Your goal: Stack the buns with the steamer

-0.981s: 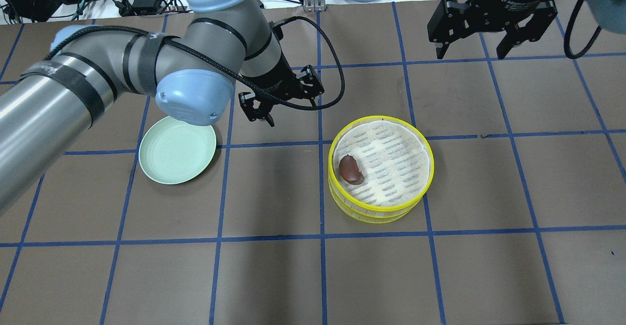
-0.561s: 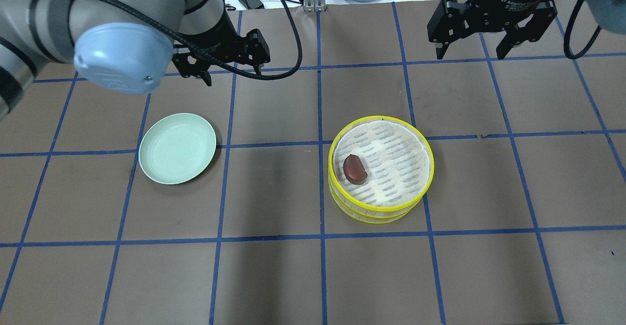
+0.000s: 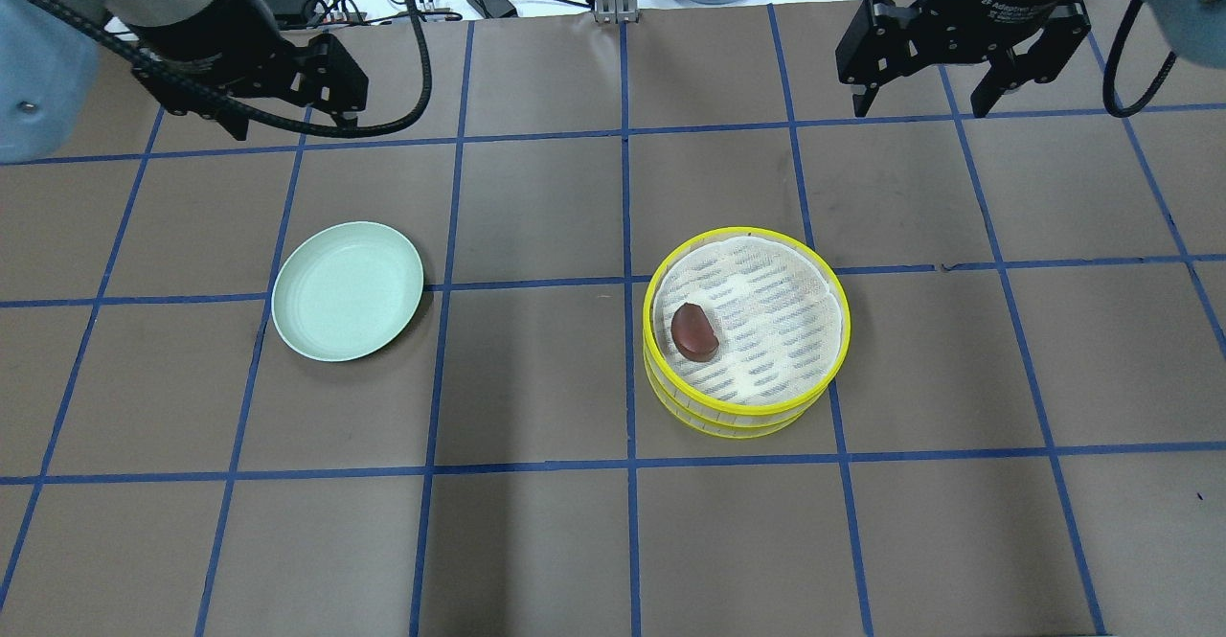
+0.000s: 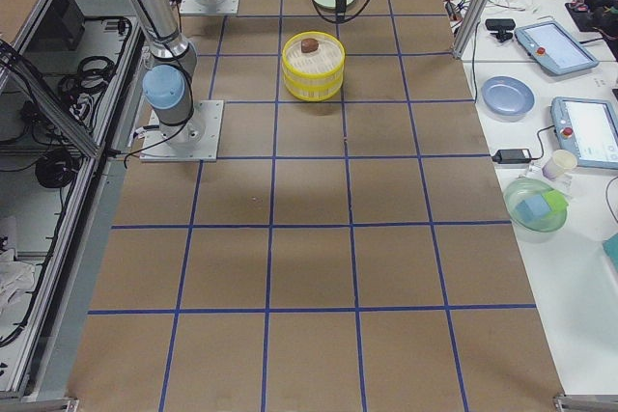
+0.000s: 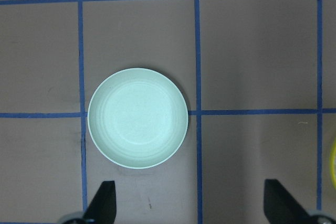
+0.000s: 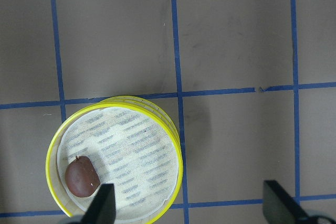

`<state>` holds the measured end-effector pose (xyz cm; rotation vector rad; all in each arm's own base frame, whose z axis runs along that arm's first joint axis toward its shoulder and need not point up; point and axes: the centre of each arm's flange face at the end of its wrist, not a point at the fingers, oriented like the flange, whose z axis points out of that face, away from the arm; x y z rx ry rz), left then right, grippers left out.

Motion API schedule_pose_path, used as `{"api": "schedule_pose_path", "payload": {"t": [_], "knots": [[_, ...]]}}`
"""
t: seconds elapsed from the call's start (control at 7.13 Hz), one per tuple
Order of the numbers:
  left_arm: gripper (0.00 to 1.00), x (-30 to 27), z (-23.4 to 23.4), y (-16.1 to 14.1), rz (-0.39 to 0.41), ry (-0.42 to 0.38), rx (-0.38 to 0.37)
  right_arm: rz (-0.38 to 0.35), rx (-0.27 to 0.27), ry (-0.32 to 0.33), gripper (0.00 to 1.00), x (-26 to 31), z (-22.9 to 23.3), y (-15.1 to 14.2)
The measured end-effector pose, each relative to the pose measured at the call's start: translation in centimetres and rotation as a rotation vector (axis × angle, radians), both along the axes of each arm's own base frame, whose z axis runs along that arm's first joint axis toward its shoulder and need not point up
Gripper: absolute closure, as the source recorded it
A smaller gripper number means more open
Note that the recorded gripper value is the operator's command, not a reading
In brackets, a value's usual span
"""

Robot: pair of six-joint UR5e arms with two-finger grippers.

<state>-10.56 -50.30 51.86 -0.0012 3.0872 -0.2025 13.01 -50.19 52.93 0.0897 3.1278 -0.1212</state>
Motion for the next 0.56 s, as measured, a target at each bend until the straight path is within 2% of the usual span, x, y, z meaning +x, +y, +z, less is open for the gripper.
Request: {"api": "schedule_pose_path", "payload": {"t": [0.56], "knots": [[0.0, 1.7, 0.56, 1.55, 0.015, -0.001, 0.027, -0.006, 0.004, 0.0, 0.0, -0.02, -0.2, 0.26]]}}
